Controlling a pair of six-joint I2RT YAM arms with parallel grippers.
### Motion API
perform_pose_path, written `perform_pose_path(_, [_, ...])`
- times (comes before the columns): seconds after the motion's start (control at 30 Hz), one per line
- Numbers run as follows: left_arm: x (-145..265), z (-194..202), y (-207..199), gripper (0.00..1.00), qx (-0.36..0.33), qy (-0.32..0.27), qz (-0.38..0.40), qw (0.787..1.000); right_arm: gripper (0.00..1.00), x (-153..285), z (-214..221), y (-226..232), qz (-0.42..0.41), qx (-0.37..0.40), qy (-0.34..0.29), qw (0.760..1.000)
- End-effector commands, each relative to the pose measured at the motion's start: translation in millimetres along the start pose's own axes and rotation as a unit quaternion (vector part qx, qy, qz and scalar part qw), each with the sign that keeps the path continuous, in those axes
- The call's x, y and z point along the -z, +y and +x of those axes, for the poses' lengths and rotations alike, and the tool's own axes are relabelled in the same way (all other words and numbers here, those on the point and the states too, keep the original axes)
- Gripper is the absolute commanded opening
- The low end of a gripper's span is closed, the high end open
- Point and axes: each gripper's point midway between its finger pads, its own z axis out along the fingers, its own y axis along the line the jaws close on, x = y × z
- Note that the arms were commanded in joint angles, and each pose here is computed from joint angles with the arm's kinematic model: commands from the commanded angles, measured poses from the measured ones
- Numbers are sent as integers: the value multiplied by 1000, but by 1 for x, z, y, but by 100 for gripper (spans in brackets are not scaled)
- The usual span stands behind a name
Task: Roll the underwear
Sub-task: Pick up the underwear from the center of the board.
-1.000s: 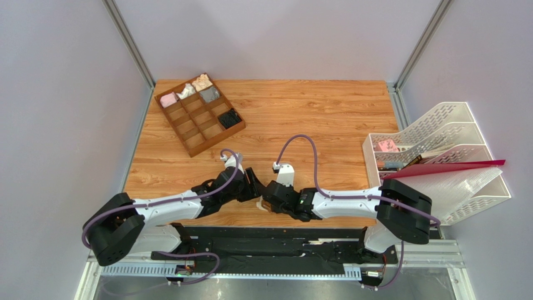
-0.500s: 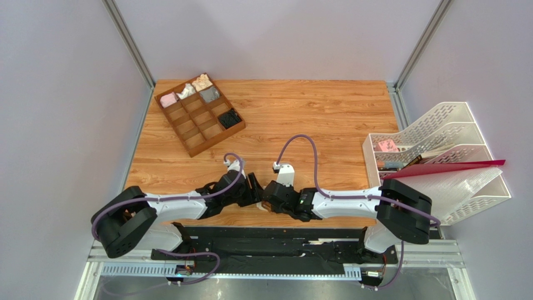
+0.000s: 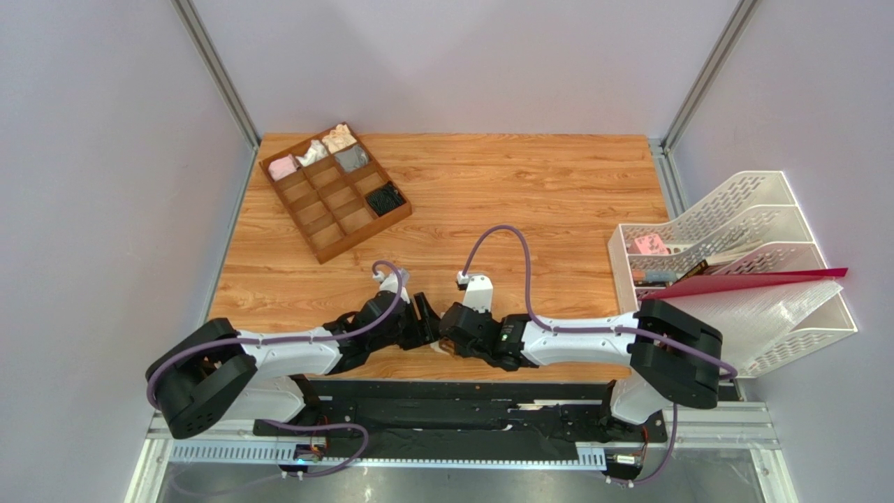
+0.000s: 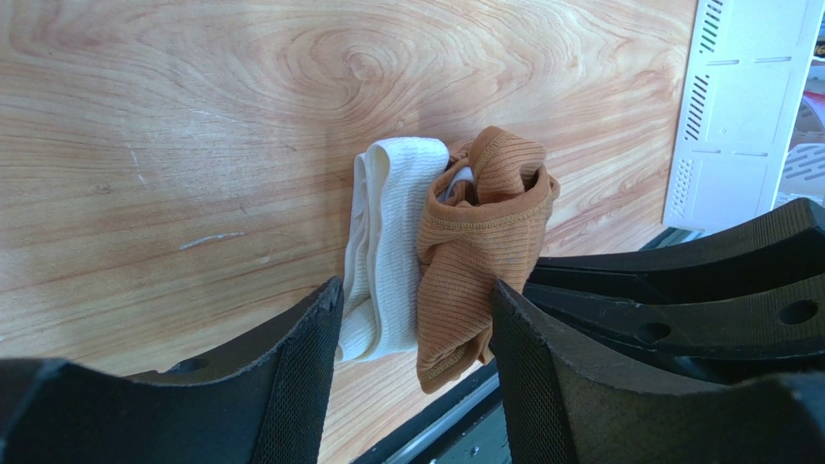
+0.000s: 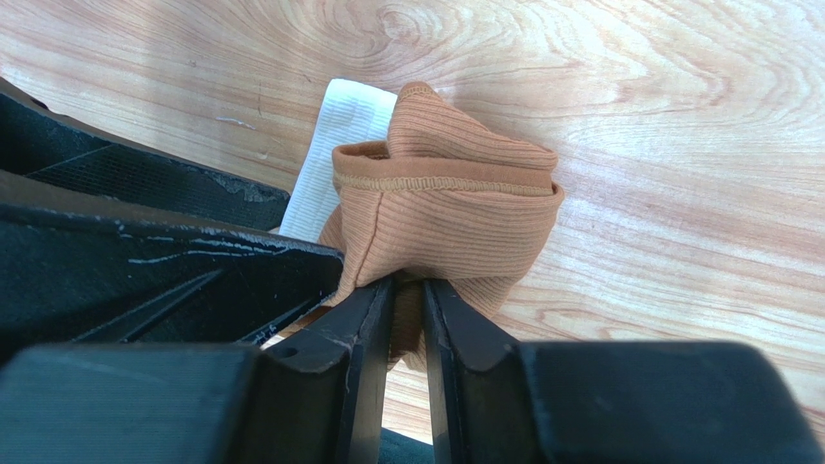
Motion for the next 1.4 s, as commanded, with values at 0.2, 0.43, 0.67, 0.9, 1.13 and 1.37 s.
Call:
perform_pose_path(0.2, [2,6,-23,64,-1,3,45,999,25,-1,5,-4,14,5,8,1000])
perform_pose_path(0.43, [14,-3,-32,81,-3,-19,57,998,25,0,5,-4,14,5,8,1000])
perform_pose_path(0.67, [8,0,-18,81,-7,-11,22,1000,25,1,4,-2,10,6,6,1000])
perform_pose_path(0.9, [0,5,-10,74,-7,-1,3,1000,25,3,5,-6,12,3,5,1000])
perform_pose_path(1.13, [-9,12,-23,53,-21,12,24,999,25,2,6,-5,11,2,5,1000])
perform_pose_path(1.37, [-14,20,-27,24,-28,21,26,999,25,3,5,-7,11,1,3,1000])
